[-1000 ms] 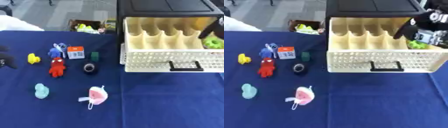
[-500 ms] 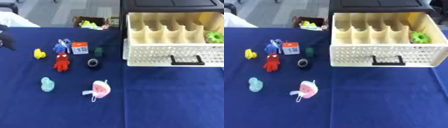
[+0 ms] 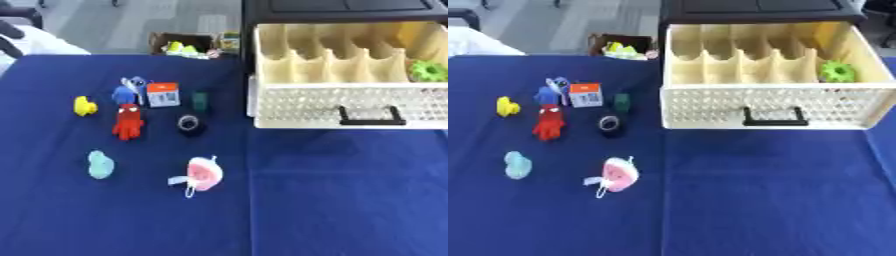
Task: Pick up objects from table and place into drawer.
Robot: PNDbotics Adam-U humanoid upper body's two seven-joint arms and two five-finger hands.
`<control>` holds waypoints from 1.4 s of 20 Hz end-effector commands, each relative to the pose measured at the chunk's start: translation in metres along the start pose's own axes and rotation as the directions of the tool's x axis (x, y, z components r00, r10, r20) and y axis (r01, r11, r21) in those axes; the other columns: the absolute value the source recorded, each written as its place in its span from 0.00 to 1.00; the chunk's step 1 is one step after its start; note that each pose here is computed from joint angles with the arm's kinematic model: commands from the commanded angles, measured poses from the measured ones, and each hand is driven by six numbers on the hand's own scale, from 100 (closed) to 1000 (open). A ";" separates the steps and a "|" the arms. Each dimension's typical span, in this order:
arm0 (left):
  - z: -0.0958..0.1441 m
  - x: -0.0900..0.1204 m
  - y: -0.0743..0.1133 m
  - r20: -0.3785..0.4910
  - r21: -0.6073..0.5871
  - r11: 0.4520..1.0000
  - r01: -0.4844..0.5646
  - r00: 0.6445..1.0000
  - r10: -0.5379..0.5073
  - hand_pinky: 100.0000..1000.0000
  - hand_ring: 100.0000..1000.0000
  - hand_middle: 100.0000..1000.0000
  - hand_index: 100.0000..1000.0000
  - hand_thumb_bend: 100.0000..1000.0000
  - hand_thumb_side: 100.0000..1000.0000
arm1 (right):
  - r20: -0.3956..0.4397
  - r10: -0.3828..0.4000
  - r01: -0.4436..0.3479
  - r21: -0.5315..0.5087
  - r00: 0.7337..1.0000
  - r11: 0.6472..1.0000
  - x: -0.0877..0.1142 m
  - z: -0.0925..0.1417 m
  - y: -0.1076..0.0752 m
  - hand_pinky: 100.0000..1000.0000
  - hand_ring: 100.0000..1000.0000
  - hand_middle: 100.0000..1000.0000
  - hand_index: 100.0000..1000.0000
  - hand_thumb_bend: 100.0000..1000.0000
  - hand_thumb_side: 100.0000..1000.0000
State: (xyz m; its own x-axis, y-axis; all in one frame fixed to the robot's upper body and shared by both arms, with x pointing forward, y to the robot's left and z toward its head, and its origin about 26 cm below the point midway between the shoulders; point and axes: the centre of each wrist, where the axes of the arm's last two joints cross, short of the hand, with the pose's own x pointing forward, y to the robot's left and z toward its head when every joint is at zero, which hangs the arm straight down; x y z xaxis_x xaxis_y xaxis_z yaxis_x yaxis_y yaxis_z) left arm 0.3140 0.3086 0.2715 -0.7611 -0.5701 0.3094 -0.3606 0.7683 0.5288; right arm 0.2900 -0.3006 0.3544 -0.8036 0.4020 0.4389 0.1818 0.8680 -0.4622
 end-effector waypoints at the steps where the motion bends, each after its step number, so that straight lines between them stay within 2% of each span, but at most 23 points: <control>1: -0.013 -0.006 0.014 0.049 -0.093 0.982 0.164 0.986 -0.160 0.41 0.53 0.63 0.85 0.00 0.58 | 0.028 0.024 -0.023 -0.020 0.999 1.000 0.007 -0.003 -0.004 0.53 0.45 0.35 0.75 0.00 1.00; 6: -0.029 -0.028 0.026 0.040 -0.191 0.925 0.330 0.944 -0.328 0.46 0.58 0.64 0.83 0.00 0.49 | 0.048 0.014 -0.012 -0.048 0.999 0.999 0.009 -0.005 -0.003 0.53 0.45 0.35 0.74 0.00 1.00; 7: -0.031 -0.034 0.027 0.034 -0.217 0.909 0.355 0.934 -0.357 0.49 0.63 0.67 0.84 0.00 0.49 | 0.050 0.015 -0.012 -0.051 0.999 0.999 0.009 -0.005 -0.003 0.53 0.45 0.35 0.74 0.00 1.00; 11: -0.044 -0.054 0.035 0.042 -0.348 0.825 0.445 0.887 -0.461 0.55 0.68 0.71 0.88 0.00 0.44 | 0.051 0.022 -0.019 -0.053 0.998 0.998 0.009 -0.006 -0.002 0.53 0.45 0.35 0.74 0.00 1.00; 12: -0.047 -0.059 0.037 0.049 -0.374 0.801 0.467 0.873 -0.486 0.56 0.69 0.71 0.89 0.00 0.45 | 0.050 0.023 -0.020 -0.054 0.998 0.998 0.009 -0.006 -0.002 0.53 0.45 0.35 0.74 0.00 1.00; 15: -0.054 -0.074 0.040 0.058 -0.427 0.749 0.507 0.842 -0.536 0.57 0.70 0.72 0.89 0.00 0.58 | 0.056 0.017 -0.014 -0.060 0.998 0.998 0.009 -0.007 -0.001 0.53 0.44 0.35 0.74 0.00 1.00; 18: -0.055 -0.085 0.041 0.063 -0.445 0.730 0.520 0.831 -0.553 0.57 0.70 0.72 0.89 0.00 0.58 | 0.059 0.011 -0.007 -0.064 0.998 0.998 0.010 -0.007 -0.001 0.53 0.44 0.35 0.74 0.00 1.00; 20: -0.056 -0.089 0.041 0.062 -0.452 0.723 0.523 0.827 -0.559 0.58 0.71 0.72 0.89 0.00 0.66 | 0.061 0.004 0.000 -0.074 0.998 0.997 0.009 -0.007 -0.002 0.53 0.44 0.34 0.74 0.00 1.00; 28: -0.064 -0.115 0.041 0.005 -0.543 0.651 0.531 0.777 -0.630 0.64 0.75 0.75 0.90 0.00 0.69 | 0.063 -0.026 0.035 -0.144 0.998 0.989 0.007 -0.004 -0.002 0.54 0.44 0.34 0.73 0.00 1.00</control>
State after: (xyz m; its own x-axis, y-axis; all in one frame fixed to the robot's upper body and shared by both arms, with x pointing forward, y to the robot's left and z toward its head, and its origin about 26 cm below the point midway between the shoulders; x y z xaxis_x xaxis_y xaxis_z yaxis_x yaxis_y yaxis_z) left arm 0.4220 0.3798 0.2964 -0.3930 -0.9167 -0.0716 -0.3330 0.0694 0.9404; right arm 0.2919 -0.2961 0.3541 -0.8328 0.3534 0.4260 0.2149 0.9157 -0.3395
